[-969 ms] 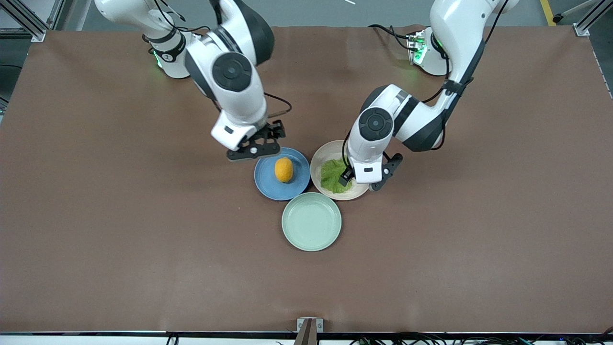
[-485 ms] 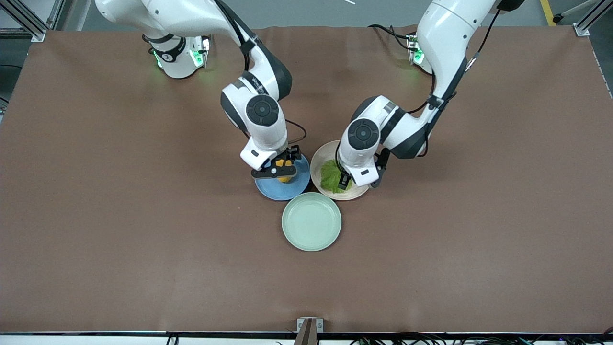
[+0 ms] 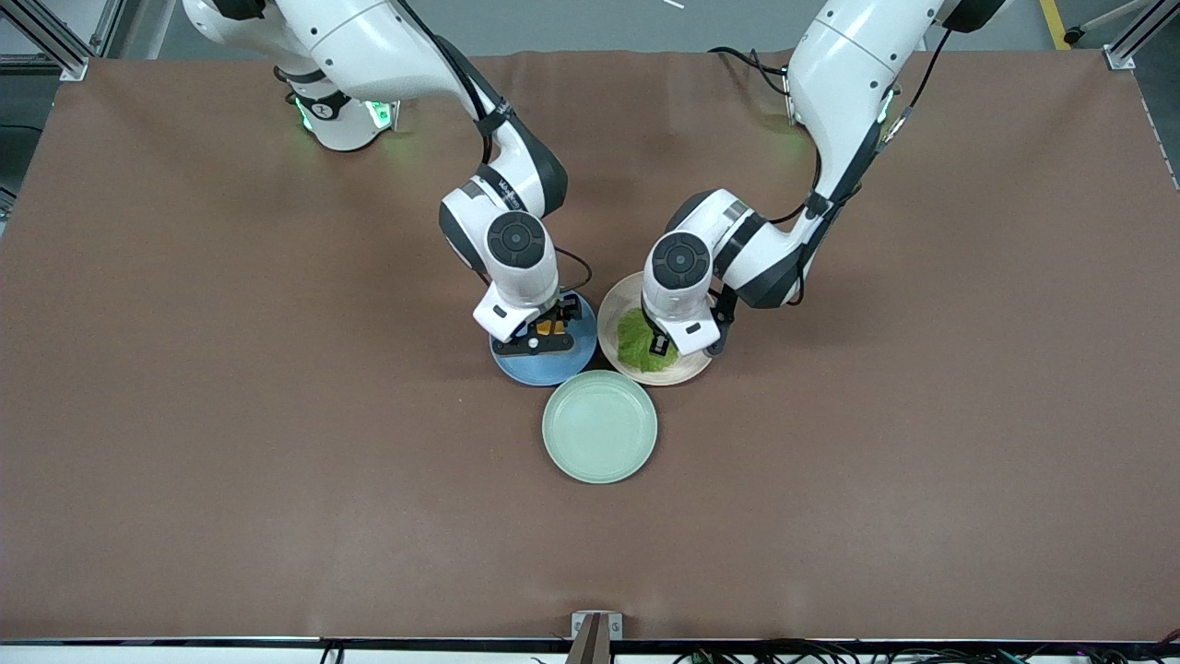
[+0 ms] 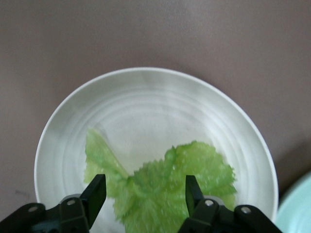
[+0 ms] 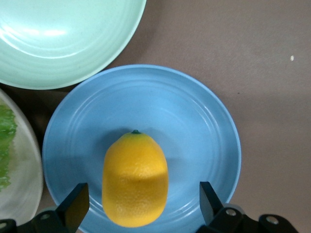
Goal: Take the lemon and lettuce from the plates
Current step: 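Close the right gripper on the lemon while the left gripper grips the lettuce, then lift the lemon with the right gripper while the left gripper lifts the lettuce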
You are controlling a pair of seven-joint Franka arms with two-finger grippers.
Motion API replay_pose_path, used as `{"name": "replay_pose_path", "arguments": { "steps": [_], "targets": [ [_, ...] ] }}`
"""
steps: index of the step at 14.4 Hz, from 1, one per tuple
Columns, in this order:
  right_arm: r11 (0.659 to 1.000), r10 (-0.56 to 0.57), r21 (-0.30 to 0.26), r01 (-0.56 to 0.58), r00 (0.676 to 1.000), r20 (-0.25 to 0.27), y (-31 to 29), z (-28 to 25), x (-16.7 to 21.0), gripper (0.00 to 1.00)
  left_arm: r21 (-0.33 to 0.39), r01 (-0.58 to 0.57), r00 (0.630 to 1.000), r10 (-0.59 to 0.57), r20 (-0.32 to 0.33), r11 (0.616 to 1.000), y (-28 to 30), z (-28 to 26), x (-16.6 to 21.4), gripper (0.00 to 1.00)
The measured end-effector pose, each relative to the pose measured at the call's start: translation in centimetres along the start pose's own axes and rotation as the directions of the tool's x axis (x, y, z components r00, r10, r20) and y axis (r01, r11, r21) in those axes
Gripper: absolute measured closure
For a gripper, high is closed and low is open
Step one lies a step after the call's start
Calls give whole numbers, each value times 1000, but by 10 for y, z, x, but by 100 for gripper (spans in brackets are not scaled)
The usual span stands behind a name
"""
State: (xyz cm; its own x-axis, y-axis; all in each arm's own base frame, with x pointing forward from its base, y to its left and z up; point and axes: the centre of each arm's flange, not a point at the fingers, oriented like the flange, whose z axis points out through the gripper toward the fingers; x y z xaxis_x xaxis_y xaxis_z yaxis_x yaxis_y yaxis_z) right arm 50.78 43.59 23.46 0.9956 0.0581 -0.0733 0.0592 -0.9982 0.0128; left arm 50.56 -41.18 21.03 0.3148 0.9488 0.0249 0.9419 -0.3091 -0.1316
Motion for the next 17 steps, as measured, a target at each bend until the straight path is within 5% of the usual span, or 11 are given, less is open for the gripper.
{"name": "replay_pose_path", "arguments": {
  "steps": [2,7,10,12,14,17],
  "targets": [
    [999,33,40,-33,999,16,-3,7,0,0,7,15,1000,-15,-14,1000,0,9,0,28],
    [998,44,37,-45,998,35,-2,26,0,0,13,7,1000,-7,-16,1000,-3,14,-7,41],
    [998,44,33,-45,998,41,-2,31,-1,3,11,5,1000,-5,-15,1000,-4,14,-8,75],
    [998,43,32,-45,998,43,-2,32,-1,20,0,-6,1000,6,-26,1000,-3,13,-8,94],
    [998,43,32,-44,998,42,-3,32,-1,37,-28,-22,999,21,-43,999,2,5,-7,96],
    [998,43,34,-44,998,41,-3,31,-1,37,-92,-5,999,1,-43,996,14,-38,7,96]
  ]
}}
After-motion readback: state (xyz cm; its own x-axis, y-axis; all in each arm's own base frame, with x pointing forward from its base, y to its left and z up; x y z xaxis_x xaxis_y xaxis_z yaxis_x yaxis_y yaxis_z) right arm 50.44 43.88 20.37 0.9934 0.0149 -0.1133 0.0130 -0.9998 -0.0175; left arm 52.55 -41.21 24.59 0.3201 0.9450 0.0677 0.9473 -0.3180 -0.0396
